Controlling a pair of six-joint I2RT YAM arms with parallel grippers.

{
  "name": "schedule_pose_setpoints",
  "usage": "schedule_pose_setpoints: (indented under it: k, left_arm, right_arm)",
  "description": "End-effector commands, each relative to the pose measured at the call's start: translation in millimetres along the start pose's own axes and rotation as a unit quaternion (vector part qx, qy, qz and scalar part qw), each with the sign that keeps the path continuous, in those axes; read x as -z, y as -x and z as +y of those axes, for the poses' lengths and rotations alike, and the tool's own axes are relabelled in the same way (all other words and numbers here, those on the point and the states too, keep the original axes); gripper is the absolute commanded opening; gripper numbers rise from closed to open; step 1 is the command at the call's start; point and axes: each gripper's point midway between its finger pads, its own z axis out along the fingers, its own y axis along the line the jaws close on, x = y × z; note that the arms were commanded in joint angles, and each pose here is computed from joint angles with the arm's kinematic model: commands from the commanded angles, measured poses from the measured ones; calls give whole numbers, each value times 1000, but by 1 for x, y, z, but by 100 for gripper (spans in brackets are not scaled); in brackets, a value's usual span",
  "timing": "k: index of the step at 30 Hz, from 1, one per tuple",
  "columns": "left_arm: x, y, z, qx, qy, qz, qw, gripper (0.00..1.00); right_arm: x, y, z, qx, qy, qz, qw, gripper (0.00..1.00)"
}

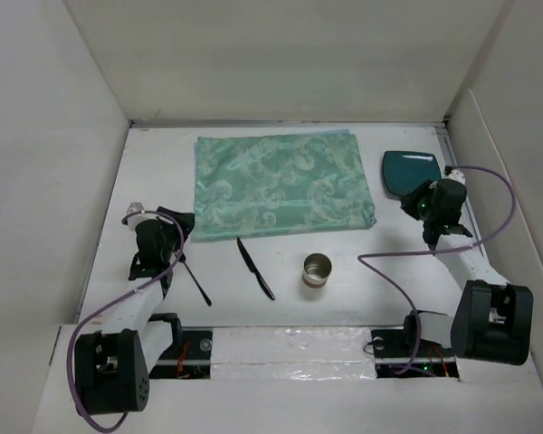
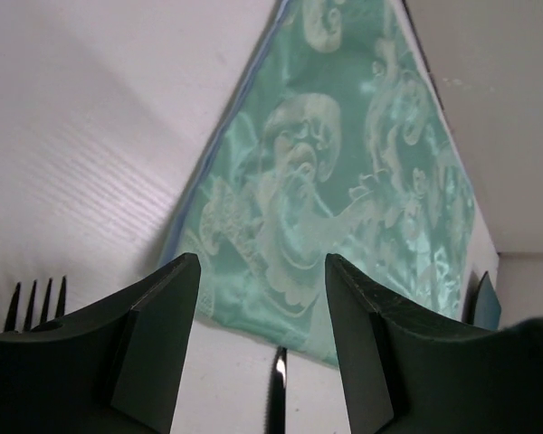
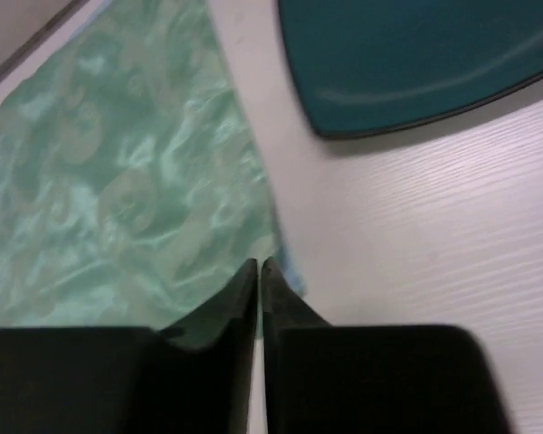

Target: Set the dinner table for one person

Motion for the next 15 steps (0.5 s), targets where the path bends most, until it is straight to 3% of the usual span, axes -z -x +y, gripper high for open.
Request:
schedule_pose_setpoints:
  k: [1,6,7,9,10,15]
  left_arm:
    - [0,1,10,-17,15,-9,1000,54]
    - [11,10,-18,-21,-48,-22,998,44]
    - [14,8,-28,-22,-65,-18,997,41]
    - [22,7,-59,-27,-104,-12,994,35]
    - [26,6,-72,-29,-123,-8,992,32]
    - [58,2,-155,-55,-221,10,974,32]
  right_arm:
    - [-7,52,-41,-82,-48,-81,992,0]
    - [-37,46,-103,-211,-57,-75,973,2]
    - [-42,44,-110,-227,-57,-74,969,15]
    - [-56,37,-122,-244,-56,-74,965,31]
    - [-60,36,-127,-244,-65,-74,965,43]
    - [-72,42,-138,-279,-76,-82,954,57]
